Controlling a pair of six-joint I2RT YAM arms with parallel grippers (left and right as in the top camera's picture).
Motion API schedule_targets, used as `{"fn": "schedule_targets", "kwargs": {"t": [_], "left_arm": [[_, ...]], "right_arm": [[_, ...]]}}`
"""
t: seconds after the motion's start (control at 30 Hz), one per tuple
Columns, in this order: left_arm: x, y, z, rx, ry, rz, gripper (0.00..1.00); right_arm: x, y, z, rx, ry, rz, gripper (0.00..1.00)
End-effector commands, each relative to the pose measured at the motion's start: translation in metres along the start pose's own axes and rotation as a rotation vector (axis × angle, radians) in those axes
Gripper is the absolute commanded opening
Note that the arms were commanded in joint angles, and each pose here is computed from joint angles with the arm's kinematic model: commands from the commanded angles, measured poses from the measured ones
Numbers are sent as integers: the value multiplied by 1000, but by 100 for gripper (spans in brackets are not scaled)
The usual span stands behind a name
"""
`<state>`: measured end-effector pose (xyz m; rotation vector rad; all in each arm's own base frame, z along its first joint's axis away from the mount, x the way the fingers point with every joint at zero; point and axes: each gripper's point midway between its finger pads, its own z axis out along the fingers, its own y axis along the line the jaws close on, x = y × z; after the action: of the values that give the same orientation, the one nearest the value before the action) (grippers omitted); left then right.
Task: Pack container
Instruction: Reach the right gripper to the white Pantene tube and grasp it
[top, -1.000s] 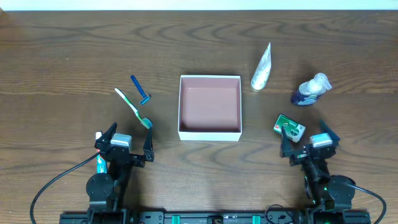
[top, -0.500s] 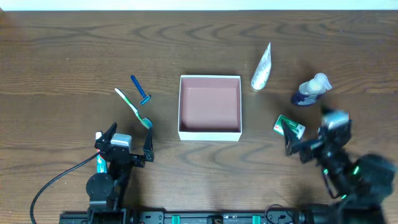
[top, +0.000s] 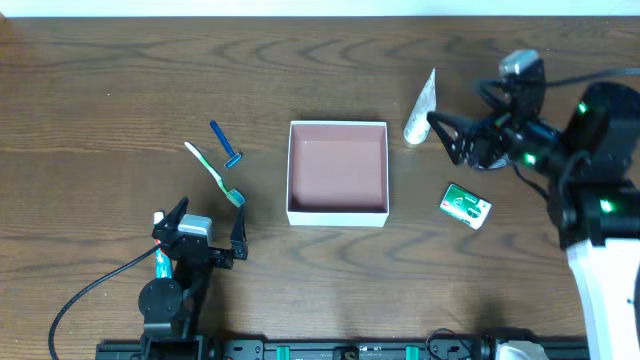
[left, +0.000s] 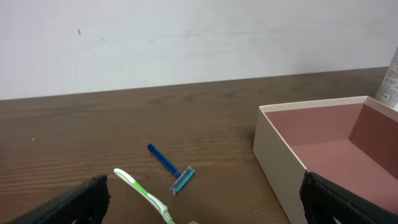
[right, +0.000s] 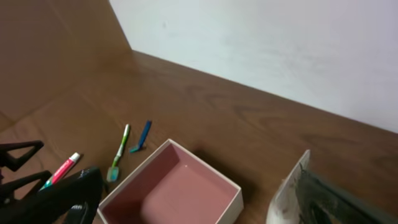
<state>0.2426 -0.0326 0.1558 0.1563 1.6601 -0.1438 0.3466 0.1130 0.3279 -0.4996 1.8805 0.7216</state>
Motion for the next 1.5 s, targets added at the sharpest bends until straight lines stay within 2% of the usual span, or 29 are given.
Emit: {"fn": "schedule_targets", "kwargs": {"t": [0.0, 0.27, 0.5, 0.8, 0.87, 1.13, 1.33, 1.47], "left_arm": [[17, -1, 1, 9, 51, -1, 98], [17, -1, 1, 9, 51, -1, 98], [17, -1, 1, 9, 51, -1, 98], [17, -1, 1, 9, 51, 0, 98], [17, -1, 1, 9, 51, -1, 98], [17, -1, 1, 9, 51, -1, 98], [17, -1, 1, 9, 51, -1, 98], [17, -1, 1, 9, 51, -1, 98]], "right_arm": [[6, -10, 21, -10, 32, 36, 99], [52, -66, 71, 318, 200, 38, 99], [58, -79, 82, 558, 251, -52, 99], [71, -91, 87, 628, 277, -14, 99], [77, -95, 90, 631, 290, 3, 97], [81, -100, 102, 627, 280, 23, 78], [82, -102, 105, 627, 276, 24, 58], [85, -103, 107, 627, 285, 25, 39]]}}
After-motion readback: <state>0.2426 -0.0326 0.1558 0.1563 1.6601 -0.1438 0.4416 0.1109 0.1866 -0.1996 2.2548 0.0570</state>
